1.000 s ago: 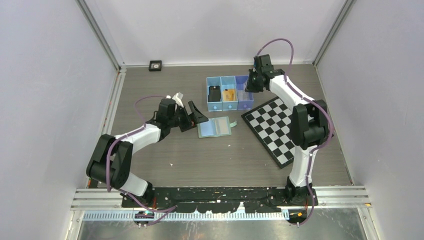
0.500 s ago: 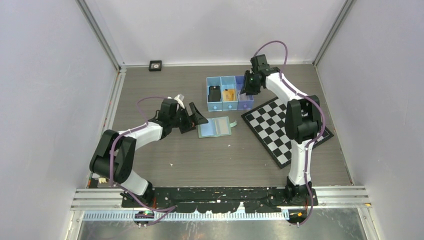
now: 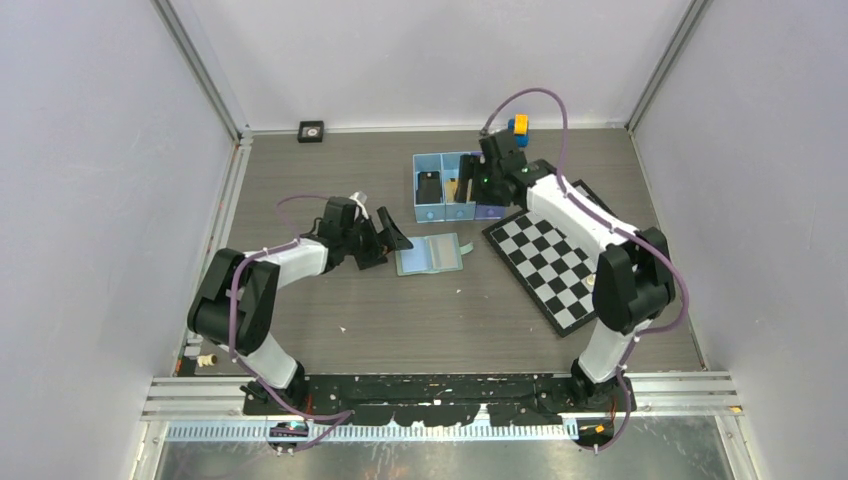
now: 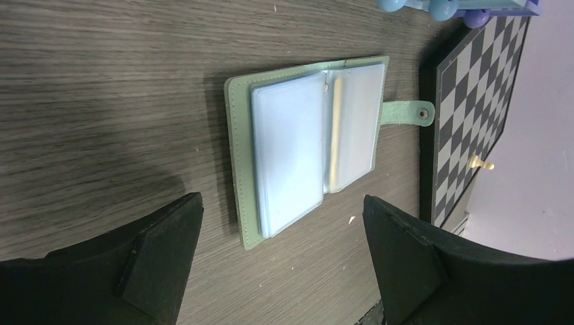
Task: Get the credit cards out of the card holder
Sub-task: Place the credit card in the storage box, then pick up the card holder from the center of the board.
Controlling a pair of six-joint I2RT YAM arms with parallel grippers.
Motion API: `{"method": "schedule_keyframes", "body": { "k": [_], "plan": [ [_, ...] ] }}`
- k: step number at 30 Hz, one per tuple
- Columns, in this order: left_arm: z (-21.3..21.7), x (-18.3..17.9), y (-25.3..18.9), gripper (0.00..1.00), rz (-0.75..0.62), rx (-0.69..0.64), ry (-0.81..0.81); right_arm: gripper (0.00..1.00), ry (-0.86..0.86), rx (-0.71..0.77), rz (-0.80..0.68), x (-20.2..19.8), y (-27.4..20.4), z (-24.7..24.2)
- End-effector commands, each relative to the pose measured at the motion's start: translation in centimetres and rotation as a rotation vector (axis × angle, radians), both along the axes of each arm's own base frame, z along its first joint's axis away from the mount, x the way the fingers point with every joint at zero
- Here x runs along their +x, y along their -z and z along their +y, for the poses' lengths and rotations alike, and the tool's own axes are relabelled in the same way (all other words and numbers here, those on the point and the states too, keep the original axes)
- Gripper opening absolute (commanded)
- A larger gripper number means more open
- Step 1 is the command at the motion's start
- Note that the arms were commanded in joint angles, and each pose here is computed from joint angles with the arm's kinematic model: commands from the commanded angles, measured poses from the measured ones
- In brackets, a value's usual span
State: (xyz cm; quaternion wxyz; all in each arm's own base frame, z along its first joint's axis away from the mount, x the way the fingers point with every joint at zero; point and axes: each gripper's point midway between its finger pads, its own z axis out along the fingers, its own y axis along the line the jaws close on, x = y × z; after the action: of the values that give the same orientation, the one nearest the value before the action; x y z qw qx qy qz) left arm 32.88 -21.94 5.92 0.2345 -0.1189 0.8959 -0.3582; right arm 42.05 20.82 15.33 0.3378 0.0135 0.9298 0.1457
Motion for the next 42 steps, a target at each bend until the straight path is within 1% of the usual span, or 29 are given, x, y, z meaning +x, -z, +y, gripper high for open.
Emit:
{"method": "schedule_keyframes", "body": {
  "k": [1,4,7,10,13,15,19,21,24,26,29,34,35,36,38,40,41,42],
  "plan": [
    [0.0,1.1,-0.3,0.90,-0.008,0.016,0.004,0.74,0.000,0.054,-0.017,-2.4,0.7,1.4],
    [-0.3,1.1,0.5,0.89,0.022,0.008,0.015,0.74,-0.008,0.070,0.028,-4.1,3.2,2.2],
    [-0.7,1.1,0.9,0.88,0.037,-0.004,0.029,0.74,-0.021,0.031,0.058,-5.5,5.5,2.7],
    [-1.2,1.0,1.1,0.86,0.049,-0.031,0.046,0.73,0.000,-0.014,0.068,-5.7,7.9,2.4],
    [-1.9,1.0,1.2,0.84,0.056,-0.071,0.062,0.70,0.007,-0.042,0.094,-5.4,9.3,2.3],
    [-2.3,1.0,1.2,0.82,0.061,-0.103,0.075,0.67,0.000,-0.035,0.105,-5.3,10.1,2.7],
    [-3.0,1.2,1.4,0.76,0.063,-0.149,0.082,0.58,-0.004,-0.039,0.135,-5.2,11.4,3.0],
    [-3.2,1.3,1.5,0.72,0.061,-0.165,0.082,0.56,0.006,-0.046,0.130,-5.2,11.5,2.7],
    [-3.3,1.4,1.5,0.67,0.058,-0.170,0.086,0.48,0.002,-0.031,0.124,-5.2,11.7,3.0],
    [-3.4,1.5,1.4,0.62,0.052,-0.175,0.089,0.37,-0.003,-0.023,0.132,-5.2,11.8,3.2],
    [-3.7,1.5,1.4,0.58,0.044,-0.182,0.096,0.24,-0.017,0.006,0.143,-5.4,12.0,3.8],
    [-4.5,1.6,1.1,0.50,0.026,-0.220,0.120,0.18,-0.047,0.067,0.151,-5.9,11.6,4.8],
    [-4.6,1.6,1.1,0.46,0.026,-0.221,0.123,0.18,-0.047,0.070,0.148,-5.9,11.5,4.8],
    [-4.7,1.6,1.1,0.41,0.023,-0.221,0.128,0.18,-0.047,0.072,0.144,-5.9,11.3,4.8],
    [-4.8,1.6,0.9,0.21,0.014,-0.227,0.136,0.18,-0.047,0.076,0.133,-5.9,10.8,4.7],
    [-4.9,1.6,0.3,0.04,-0.001,-0.233,0.144,0.24,-0.050,0.089,0.111,-6.0,10.0,4.7],
    [-4.9,1.7,-0.3,0.00,-0.020,-0.237,0.148,0.27,-0.060,0.108,0.092,-6.1,9.4,4.9],
    [-4.9,1.6,-0.9,0.00,-0.043,-0.243,0.151,0.32,-0.067,0.126,0.069,-6.3,8.7,4.9]
  ]
}}
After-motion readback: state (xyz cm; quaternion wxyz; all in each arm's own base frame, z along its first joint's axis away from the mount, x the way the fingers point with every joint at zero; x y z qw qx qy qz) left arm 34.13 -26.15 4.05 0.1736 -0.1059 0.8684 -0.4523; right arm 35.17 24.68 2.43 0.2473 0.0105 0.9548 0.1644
